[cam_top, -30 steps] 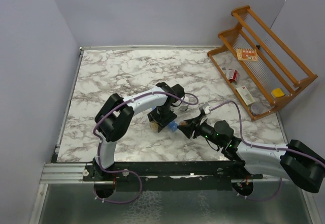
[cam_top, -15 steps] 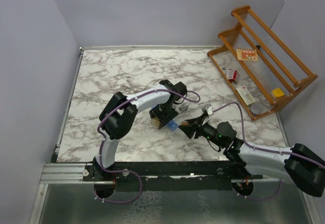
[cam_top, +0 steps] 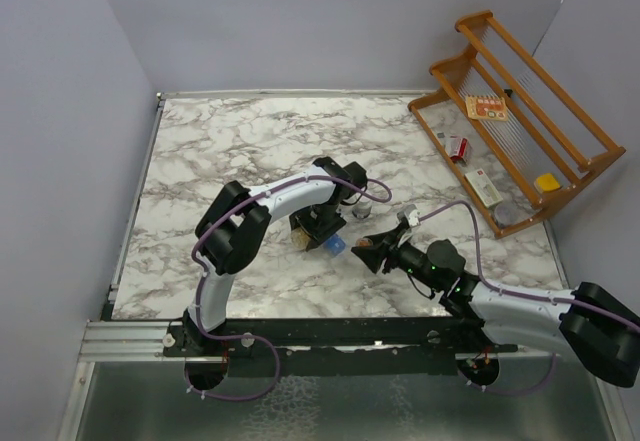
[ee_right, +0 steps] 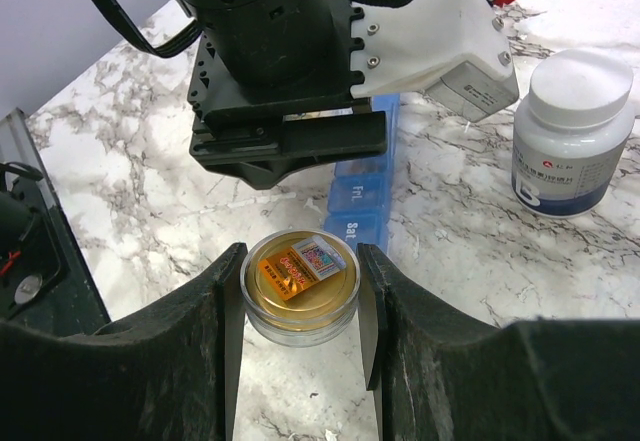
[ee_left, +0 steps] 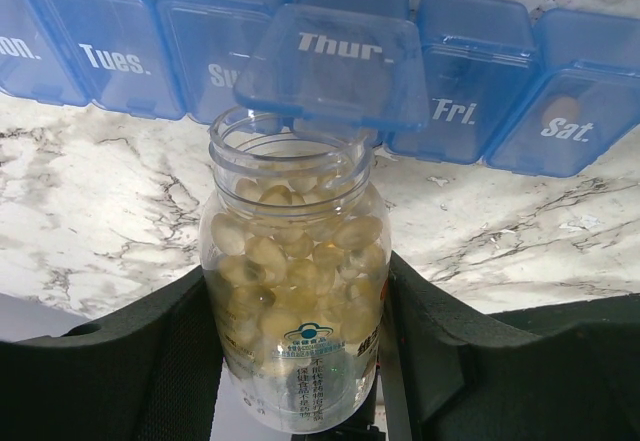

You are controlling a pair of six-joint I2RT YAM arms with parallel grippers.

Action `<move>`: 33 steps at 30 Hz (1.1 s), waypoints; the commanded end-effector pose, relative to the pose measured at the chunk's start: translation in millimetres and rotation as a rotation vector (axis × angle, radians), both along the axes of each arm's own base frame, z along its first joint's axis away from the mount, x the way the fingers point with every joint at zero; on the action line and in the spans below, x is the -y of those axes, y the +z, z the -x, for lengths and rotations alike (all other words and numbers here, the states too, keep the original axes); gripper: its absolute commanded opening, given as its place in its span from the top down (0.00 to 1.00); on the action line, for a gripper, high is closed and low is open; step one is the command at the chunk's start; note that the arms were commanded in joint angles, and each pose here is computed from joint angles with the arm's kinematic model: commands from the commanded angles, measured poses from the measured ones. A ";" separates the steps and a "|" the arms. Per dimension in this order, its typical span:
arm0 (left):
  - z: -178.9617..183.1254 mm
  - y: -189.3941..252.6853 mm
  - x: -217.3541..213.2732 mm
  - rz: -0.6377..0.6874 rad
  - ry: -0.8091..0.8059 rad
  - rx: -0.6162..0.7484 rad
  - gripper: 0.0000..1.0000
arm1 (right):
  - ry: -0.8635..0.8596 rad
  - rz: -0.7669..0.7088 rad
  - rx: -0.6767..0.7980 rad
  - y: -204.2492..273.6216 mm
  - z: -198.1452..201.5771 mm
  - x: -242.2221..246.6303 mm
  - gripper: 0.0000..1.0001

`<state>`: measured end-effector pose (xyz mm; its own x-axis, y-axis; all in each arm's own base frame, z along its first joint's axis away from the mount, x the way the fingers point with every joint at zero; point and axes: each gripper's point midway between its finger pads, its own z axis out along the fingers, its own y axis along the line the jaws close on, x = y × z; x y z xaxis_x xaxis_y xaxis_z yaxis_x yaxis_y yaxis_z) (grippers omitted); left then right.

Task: Sort the pills into containers
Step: Pour the pill into the pill container, then screw the lid of the pill bottle onto the pill bottle.

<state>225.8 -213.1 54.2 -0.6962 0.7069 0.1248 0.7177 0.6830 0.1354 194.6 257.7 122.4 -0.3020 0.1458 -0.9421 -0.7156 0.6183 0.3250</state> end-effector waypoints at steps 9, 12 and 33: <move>0.5 12.8 20.5 0.112 -0.001 0.000 1.00 | -0.024 0.021 -0.010 -7.1 -1.5 4.1 0.99; 0.8 18.2 21.2 0.131 0.000 0.011 1.00 | -0.023 0.022 -0.012 -7.6 -1.5 3.7 0.99; -4.9 77.0 36.0 0.387 0.008 0.190 1.00 | -0.059 0.048 -0.002 -3.3 -8.8 6.4 0.99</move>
<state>225.6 -235.0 89.7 -0.6997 0.7097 -0.0827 0.7089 0.7040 0.0434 196.7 251.5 111.1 -0.3182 0.1116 -0.9414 -0.6910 0.6526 0.3109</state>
